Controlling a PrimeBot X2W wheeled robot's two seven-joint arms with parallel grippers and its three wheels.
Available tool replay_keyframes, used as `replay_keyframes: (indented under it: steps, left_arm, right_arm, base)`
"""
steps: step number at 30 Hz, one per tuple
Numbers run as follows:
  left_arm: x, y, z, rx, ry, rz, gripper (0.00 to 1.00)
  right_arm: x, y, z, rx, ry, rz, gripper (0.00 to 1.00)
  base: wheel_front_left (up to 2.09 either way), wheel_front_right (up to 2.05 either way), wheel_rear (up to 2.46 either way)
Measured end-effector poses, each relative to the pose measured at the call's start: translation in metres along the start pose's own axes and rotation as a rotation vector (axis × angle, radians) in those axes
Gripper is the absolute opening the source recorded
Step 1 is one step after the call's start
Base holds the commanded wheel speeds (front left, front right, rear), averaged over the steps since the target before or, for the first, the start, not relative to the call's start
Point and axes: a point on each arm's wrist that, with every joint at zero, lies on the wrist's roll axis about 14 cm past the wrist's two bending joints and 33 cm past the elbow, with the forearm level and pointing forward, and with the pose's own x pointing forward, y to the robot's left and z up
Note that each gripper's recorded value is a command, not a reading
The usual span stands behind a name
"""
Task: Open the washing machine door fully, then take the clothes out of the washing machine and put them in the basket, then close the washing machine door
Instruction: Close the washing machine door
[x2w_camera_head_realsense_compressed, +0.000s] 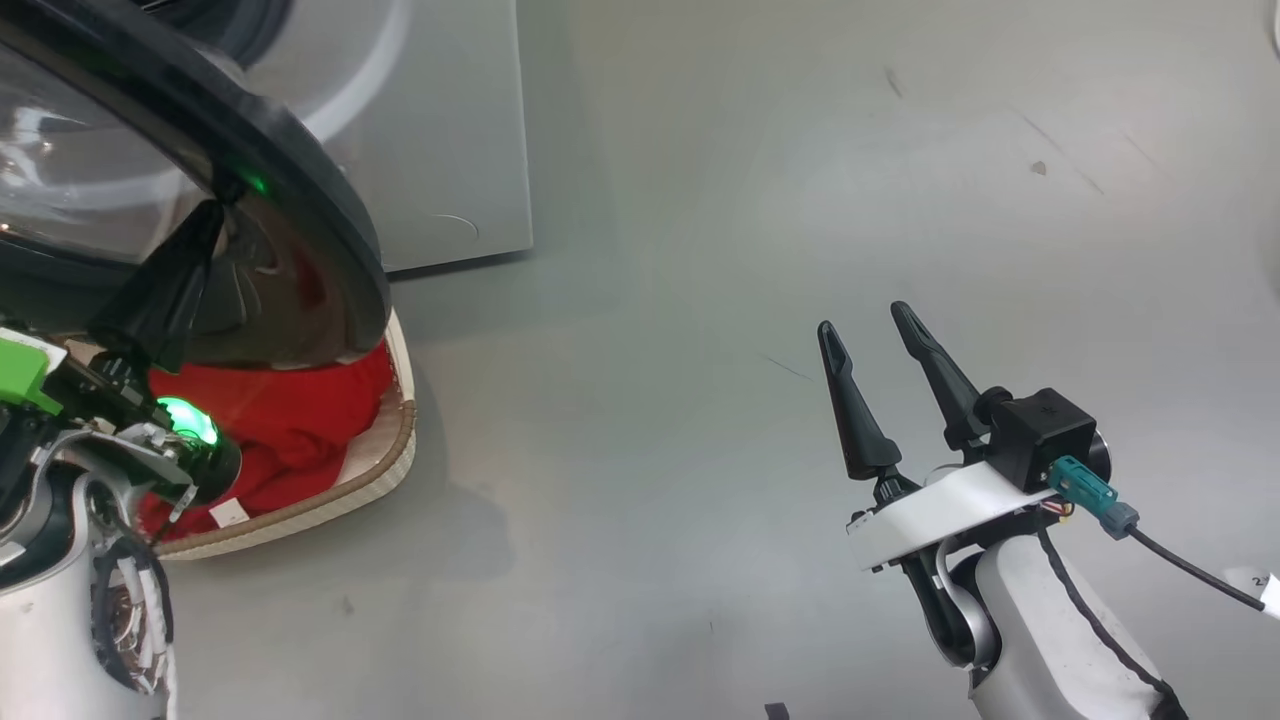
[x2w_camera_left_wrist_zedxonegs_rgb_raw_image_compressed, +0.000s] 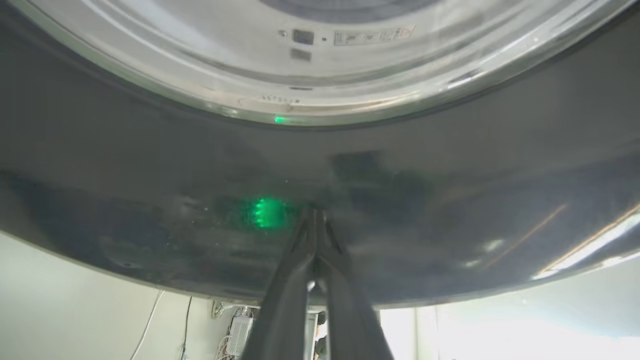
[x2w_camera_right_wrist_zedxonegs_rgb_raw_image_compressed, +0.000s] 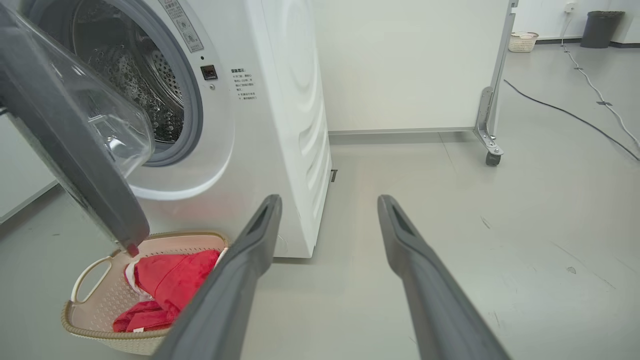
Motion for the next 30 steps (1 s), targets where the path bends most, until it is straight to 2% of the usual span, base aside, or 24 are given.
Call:
replay_keyframes:
  steps: [9, 21, 23, 27, 30]
  left_arm:
    - [0.031, 0.012, 0.001, -0.036, -0.016, 0.006, 0.0]
    - [0.032, 0.017, -0.011, -0.013, 0.009, 0.019, 0.0]
    - [0.03, 0.015, -0.02, 0.034, 0.035, 0.019, 0.0]
    - [0.018, 0.03, -0.034, 0.223, 0.086, 0.101, 0.0]
    - [-0.003, 0.044, -0.026, 0.362, 0.067, 0.17, 0.0]
  right_arm:
    - [-0.007, -0.024, 0.0, -0.003, 0.004, -0.078, 1.0]
    - [-0.005, -0.022, 0.007, -0.001, -0.019, -0.071, 1.0]
    - [-0.004, -0.019, 0.009, -0.001, -0.026, -0.062, 1.0]
    - [-0.003, -0.016, 0.017, 0.0, -0.049, -0.055, 1.0]
    - [-0.002, -0.011, 0.021, 0.002, -0.062, -0.04, 1.0]
  base:
    - [0.0, 0.0, 0.0]
    - [0.0, 0.0, 0.0]
    - [0.0, 0.0, 0.0]
    - [0.0, 0.0, 0.0]
    - [0.0, 0.0, 0.0]
